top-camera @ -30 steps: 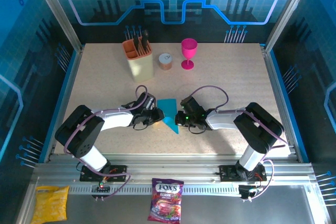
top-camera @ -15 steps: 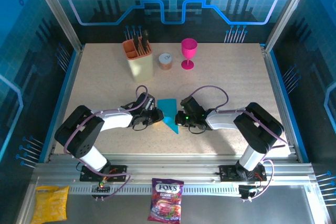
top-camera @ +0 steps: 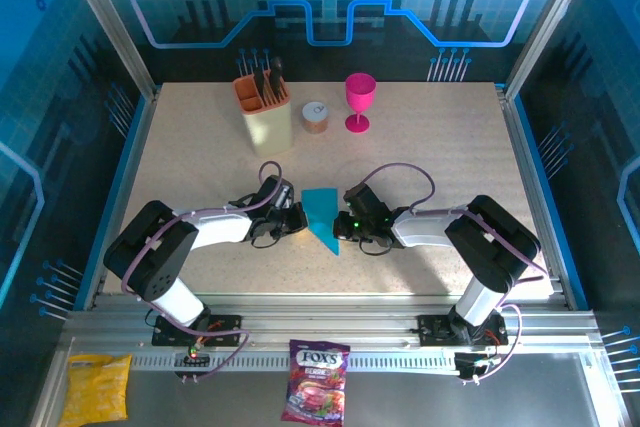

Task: Fold a paper plane with a square sheet of paper (pick it up from the middle)
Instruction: Fourth fold the wing at the center of the table.

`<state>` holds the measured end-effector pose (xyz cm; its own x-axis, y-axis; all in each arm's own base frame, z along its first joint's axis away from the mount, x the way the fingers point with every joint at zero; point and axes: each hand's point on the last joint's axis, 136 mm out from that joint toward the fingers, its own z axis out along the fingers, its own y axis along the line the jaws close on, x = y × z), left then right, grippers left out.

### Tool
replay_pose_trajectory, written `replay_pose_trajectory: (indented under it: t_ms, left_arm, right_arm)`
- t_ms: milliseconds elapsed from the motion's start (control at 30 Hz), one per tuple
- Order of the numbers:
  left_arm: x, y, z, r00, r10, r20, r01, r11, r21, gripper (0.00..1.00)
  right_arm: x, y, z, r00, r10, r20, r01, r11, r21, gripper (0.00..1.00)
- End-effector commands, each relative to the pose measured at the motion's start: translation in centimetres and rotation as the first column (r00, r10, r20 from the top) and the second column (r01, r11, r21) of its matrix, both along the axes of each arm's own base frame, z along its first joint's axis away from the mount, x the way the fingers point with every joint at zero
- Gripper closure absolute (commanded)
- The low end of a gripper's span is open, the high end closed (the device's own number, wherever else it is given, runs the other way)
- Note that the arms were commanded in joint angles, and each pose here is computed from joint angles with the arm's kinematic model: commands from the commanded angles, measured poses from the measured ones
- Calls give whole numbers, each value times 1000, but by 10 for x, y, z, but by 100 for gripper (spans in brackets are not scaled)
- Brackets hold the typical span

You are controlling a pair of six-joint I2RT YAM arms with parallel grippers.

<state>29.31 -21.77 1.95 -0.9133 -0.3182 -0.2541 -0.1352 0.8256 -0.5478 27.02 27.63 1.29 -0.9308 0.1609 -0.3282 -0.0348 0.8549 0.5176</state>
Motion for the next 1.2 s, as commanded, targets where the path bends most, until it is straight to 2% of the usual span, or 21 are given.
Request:
replay_pose_trajectory:
  t_ms: [0, 267, 433, 533, 633, 933, 1167]
  left_arm:
    - [4, 2, 11, 999, -11, 43, 11, 1000, 3, 98]
    - [3, 3, 22, 998, -15, 57, 15, 1000, -10, 100]
    - [-3, 2, 19, 999, -8, 33, 8, 1000, -26, 100]
    - [-7, 4, 17, 1000, 11, 12, -10, 999, -37, 100]
    - [-12, 6, 18, 999, 48, -11, -49, 997, -54, 100]
    - [-39, 2, 20, 973, 214, -88, -218, 975, -35, 100]
    - [-48, 4, 18, 933, 332, -136, -336, 942, -7, 100]
  right_arm:
    - [-25, -32, -40, 991, -14, -130, -5, 989, -147, 100]
    - [-19, -25, -30, 993, 16, -114, -31, 991, -132, 100]
    - [-5, -18, 9, 996, 83, -33, -85, 992, -93, 99]
    - [-2, -14, 37, 991, 131, 29, -128, 988, -86, 87]
    - [-8, -7, 54, 978, 196, 69, -188, 976, -109, 79]
    - [-41, 24, 48, 922, 365, 128, -328, 914, -239, 69]
    - [-54, 34, 39, 892, 427, 152, -361, 872, -331, 64]
